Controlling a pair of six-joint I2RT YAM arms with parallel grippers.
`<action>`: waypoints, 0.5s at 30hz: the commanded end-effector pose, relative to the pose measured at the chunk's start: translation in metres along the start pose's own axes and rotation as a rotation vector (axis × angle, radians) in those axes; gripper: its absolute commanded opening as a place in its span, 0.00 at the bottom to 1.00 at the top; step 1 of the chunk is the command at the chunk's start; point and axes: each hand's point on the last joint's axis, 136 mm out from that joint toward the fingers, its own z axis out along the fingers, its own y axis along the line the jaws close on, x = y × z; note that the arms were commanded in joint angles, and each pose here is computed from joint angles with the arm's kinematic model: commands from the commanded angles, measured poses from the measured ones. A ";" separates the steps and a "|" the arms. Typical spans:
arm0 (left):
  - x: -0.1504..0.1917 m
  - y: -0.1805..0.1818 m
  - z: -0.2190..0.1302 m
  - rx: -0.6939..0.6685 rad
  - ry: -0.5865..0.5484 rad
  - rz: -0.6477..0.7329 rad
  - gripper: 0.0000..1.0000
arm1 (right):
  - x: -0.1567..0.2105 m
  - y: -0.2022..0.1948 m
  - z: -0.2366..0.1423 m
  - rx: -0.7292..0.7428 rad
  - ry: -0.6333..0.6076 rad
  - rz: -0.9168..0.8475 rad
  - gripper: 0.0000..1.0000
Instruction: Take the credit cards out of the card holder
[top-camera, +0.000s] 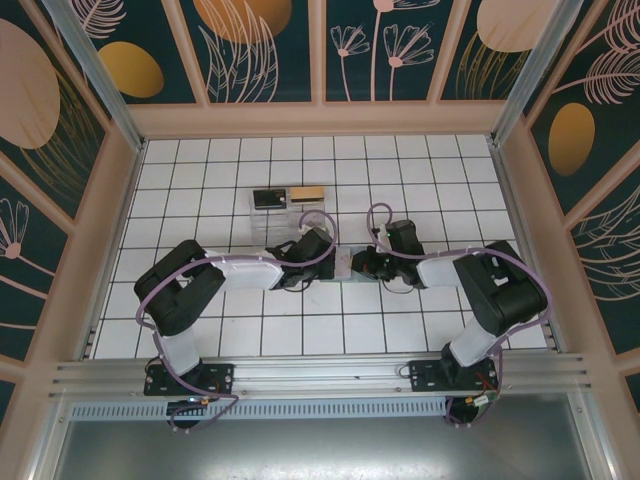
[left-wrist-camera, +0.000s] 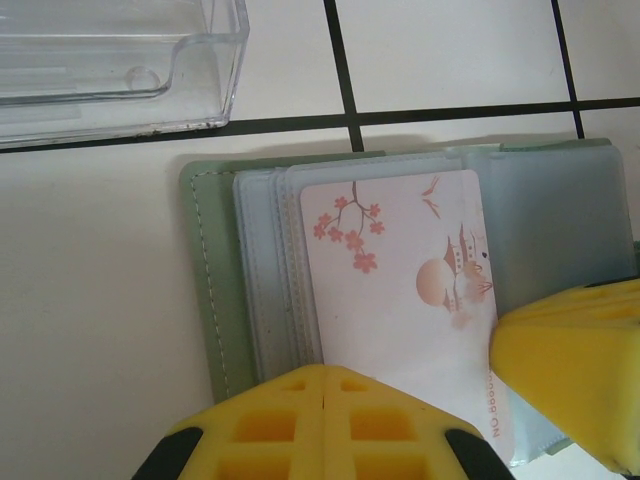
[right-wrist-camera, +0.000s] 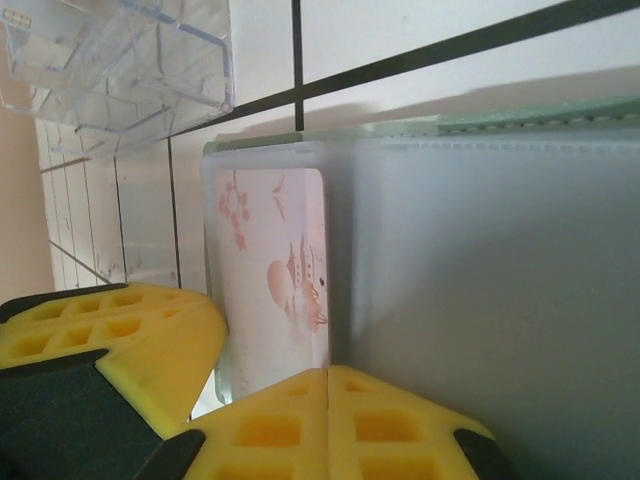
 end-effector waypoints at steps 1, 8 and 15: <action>0.016 0.012 0.007 -0.035 0.058 -0.007 0.05 | -0.007 0.008 0.001 -0.029 -0.009 -0.012 0.02; 0.020 0.022 0.009 -0.085 0.069 -0.001 0.00 | -0.008 -0.004 -0.006 -0.001 -0.024 0.014 0.00; 0.022 0.029 0.010 -0.116 0.077 -0.006 0.00 | -0.007 -0.011 -0.013 0.009 -0.031 0.025 0.00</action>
